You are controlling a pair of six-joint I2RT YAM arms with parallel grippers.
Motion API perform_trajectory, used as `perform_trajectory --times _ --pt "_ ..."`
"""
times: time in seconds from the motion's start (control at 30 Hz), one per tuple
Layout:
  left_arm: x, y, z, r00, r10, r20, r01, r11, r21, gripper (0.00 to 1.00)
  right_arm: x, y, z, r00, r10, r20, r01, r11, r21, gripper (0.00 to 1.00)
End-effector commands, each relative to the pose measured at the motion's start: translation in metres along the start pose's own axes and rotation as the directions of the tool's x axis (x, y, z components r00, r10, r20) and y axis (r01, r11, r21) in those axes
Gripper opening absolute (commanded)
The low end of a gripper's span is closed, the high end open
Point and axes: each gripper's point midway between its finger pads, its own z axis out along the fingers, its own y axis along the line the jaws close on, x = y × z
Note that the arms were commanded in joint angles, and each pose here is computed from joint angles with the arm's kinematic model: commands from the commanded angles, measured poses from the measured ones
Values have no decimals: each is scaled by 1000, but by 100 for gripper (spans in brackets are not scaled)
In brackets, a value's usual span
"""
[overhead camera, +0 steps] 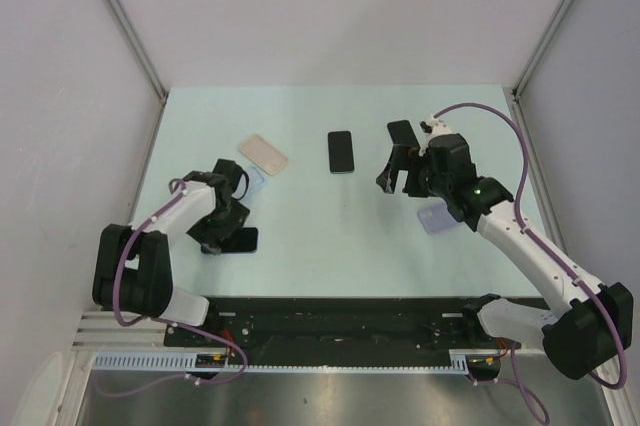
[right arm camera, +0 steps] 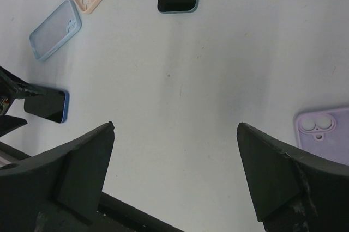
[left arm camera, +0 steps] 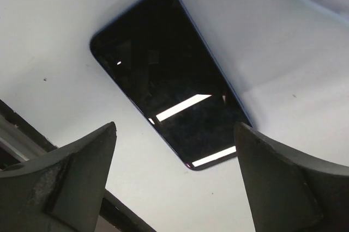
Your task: Put the phone into the phone case
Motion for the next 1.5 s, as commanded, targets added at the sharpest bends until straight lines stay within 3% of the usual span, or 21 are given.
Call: perform_trajectory --times 0.0,0.2,0.43,0.7,0.87,1.07,1.23,1.27,1.33,1.37,1.4,1.47 --pt "3 -8 -15 997 42 58 -46 996 78 94 -3 3 -7 1000 1 18 -1 1000 -16 100" --pt "23 -30 -29 979 170 116 -189 965 179 100 1 3 -9 1000 -4 9 5 1000 -19 100" --pt "52 -35 -20 978 200 56 -208 939 275 100 -1 -2 -17 1000 -17 23 17 1000 -1 100" --pt "59 -37 -10 967 239 88 -255 903 345 100 1 -6 -19 1000 -19 17 19 1000 11 100" --pt "63 -63 -15 958 261 122 -288 852 437 100 1 -7 -19 1000 -15 16 14 1000 13 100" --pt "53 -112 -31 909 352 224 -417 781 465 100 -1 -9 -24 1000 -17 26 16 1000 18 100" --pt "64 -162 -63 810 511 288 -581 628 519 100 0 -13 -27 999 -10 32 9 999 33 100" --pt "58 -176 -80 754 551 356 -652 563 508 100 1 -13 -28 1000 -9 29 8 999 31 100" --pt "47 -170 -87 684 609 402 -728 529 436 100 2 -13 -30 1000 -10 29 10 999 31 100" --pt "36 -167 -92 600 652 464 -799 469 376 100 2 -14 -31 1000 -10 27 9 999 34 100" --pt "30 -160 -100 557 664 499 -830 434 350 100 2 -14 -32 999 -10 30 9 999 36 100" --pt "14 -144 -100 480 690 542 -876 412 252 100 2 -16 -35 999 -10 36 8 999 44 100"
